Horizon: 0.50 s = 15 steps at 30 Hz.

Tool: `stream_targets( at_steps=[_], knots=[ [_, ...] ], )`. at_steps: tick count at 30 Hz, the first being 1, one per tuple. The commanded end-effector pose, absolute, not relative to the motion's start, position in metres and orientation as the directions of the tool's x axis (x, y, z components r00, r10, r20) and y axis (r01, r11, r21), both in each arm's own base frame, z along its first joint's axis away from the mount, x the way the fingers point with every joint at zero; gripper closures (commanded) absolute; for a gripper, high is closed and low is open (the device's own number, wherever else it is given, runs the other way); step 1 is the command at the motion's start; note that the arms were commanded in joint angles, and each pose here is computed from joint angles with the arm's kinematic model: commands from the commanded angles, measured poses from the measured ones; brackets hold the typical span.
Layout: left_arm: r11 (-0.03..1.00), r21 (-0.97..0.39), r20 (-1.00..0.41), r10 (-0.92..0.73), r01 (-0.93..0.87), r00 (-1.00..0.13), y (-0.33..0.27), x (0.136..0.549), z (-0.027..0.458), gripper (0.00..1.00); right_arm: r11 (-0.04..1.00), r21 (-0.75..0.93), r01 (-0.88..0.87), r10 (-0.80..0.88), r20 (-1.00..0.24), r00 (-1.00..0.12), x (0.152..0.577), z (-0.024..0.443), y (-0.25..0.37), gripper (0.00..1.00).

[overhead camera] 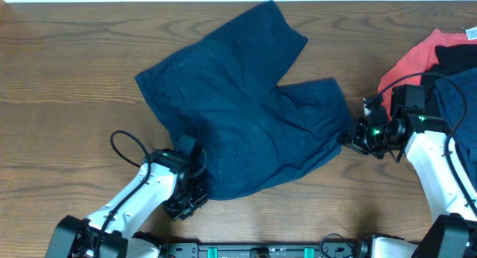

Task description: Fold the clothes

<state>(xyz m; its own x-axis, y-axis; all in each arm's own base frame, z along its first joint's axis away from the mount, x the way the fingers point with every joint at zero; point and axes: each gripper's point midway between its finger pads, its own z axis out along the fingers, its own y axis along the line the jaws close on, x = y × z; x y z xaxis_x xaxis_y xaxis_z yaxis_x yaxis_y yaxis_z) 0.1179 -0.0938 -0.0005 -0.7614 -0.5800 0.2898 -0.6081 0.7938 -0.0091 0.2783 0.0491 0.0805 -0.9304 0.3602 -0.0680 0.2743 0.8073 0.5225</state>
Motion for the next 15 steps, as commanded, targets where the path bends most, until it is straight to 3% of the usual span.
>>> stream_targets(
  at_steps=[1,4,6,10,15],
  knots=[
    [0.790,-0.090,0.264,-0.568,-0.606,-0.780,-0.100,0.131,0.013,0.73,0.802,0.541,0.253,0.355,-0.091,-0.930,0.284,0.089,0.052,0.99],
    [0.773,-0.132,0.234,-0.584,-0.621,-0.777,-0.101,0.136,0.023,0.71,0.802,0.541,0.252,0.355,-0.093,-0.930,0.284,0.089,0.052,0.99],
    [0.768,-0.155,0.206,-0.590,-0.621,-0.781,-0.100,0.140,0.027,0.59,0.802,0.542,0.251,0.355,-0.094,-0.930,0.284,0.089,0.052,0.99],
    [0.723,-0.141,0.175,-0.654,-0.676,-0.736,-0.095,0.143,0.028,0.46,0.803,0.543,0.247,0.355,-0.101,-0.929,0.286,0.090,0.052,0.99],
    [0.656,-0.067,0.223,-0.725,-0.752,-0.652,-0.092,0.131,0.011,0.44,0.803,0.543,0.248,0.355,-0.101,-0.929,0.286,0.090,0.052,0.99]
  ],
)
